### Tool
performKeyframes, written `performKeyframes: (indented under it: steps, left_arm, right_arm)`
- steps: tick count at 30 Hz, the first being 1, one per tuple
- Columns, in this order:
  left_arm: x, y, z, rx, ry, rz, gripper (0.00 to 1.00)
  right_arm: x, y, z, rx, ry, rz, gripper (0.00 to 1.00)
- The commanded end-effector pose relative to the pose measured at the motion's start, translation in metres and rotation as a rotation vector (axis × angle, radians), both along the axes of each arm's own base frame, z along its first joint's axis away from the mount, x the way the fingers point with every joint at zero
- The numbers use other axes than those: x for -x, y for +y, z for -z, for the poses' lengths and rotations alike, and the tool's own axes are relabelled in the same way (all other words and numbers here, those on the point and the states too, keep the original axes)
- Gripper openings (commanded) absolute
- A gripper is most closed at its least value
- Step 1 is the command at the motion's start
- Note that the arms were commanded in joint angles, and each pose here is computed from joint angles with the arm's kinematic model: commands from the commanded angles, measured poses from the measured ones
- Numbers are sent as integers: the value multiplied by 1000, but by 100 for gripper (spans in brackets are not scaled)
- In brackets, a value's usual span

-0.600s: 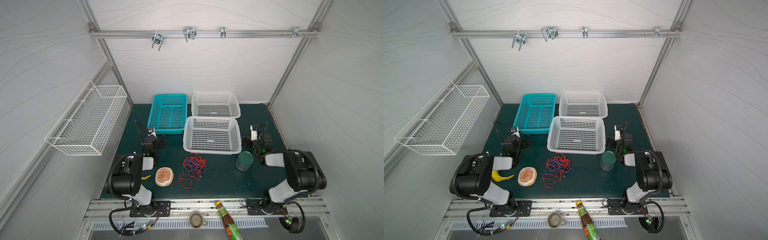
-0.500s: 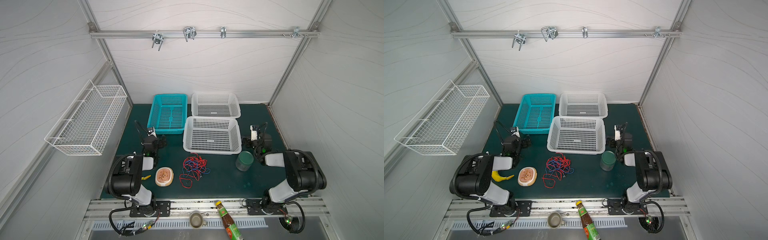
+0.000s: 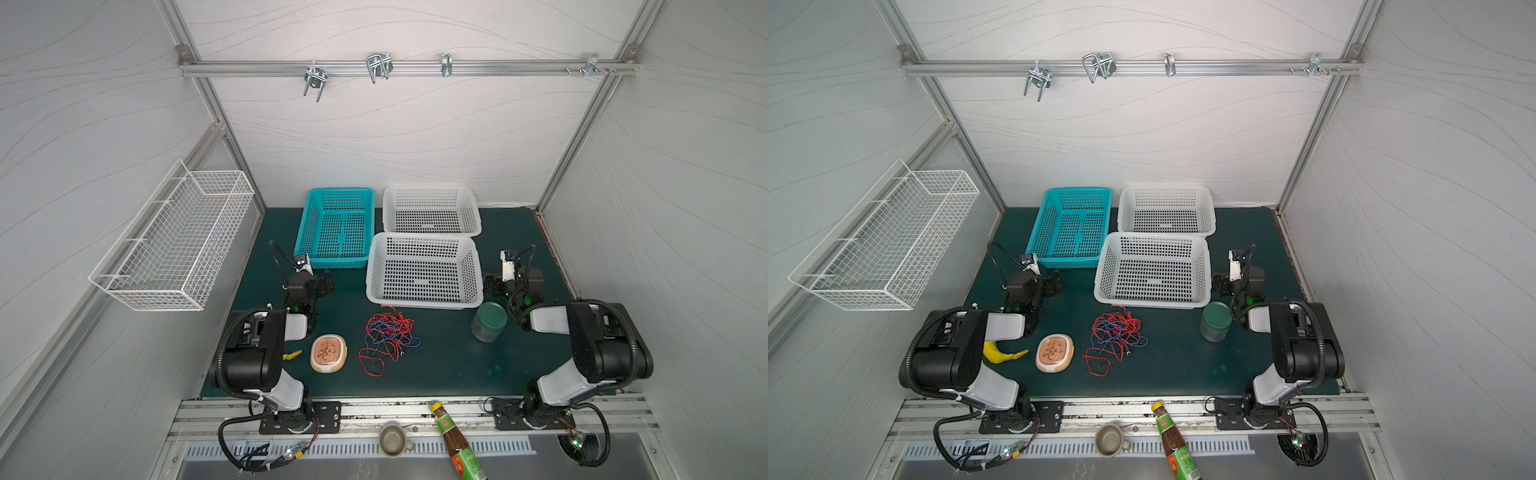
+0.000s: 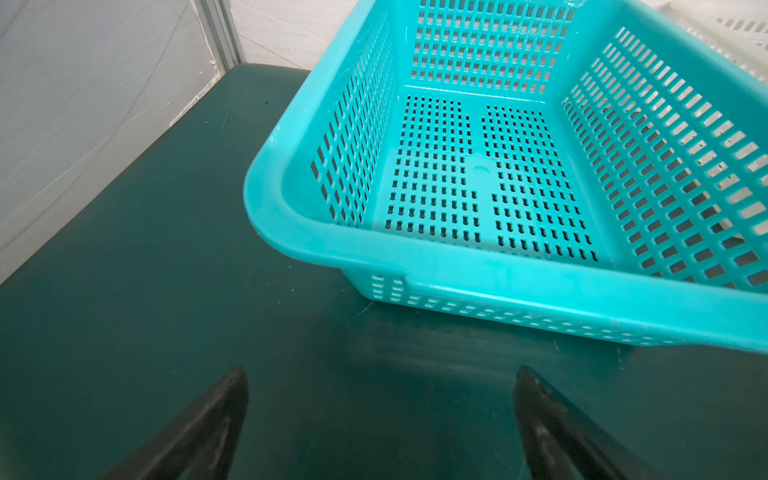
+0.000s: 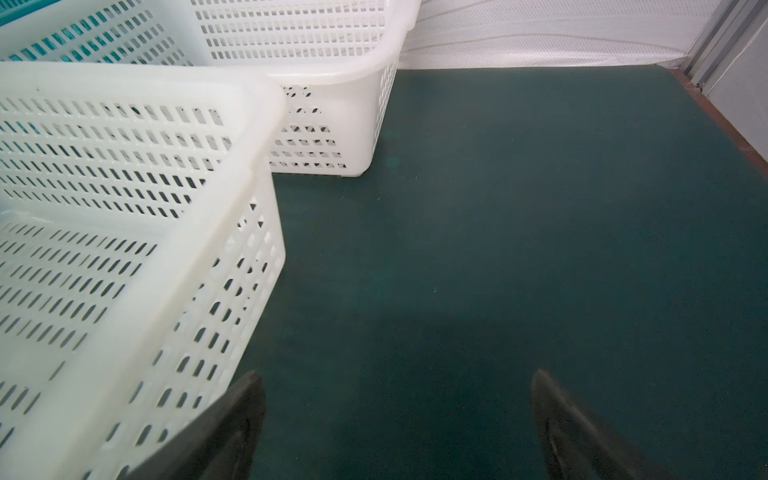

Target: Untangle the cables

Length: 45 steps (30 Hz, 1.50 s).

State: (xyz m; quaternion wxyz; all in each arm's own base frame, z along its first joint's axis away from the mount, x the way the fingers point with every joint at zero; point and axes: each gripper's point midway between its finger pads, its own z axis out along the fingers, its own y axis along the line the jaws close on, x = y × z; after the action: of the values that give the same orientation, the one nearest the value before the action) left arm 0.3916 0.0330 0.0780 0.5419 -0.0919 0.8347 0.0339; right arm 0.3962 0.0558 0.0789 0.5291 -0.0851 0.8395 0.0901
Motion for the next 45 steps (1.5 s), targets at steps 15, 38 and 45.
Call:
performKeyframes:
  steps: [15,38,45]
  left_arm:
    - [-10,0,-14,-8,-45,10,100]
    - [12,11,-78,78,-34,-108,100]
    - [22,-33,-89,265,21,-59,99]
  right_arm:
    - [-4,1,-2,-3,-6,-10,99]
    - [25,-24,-82,0,-14,219,99]
    - [47,25,-114,-63,34,75,99]
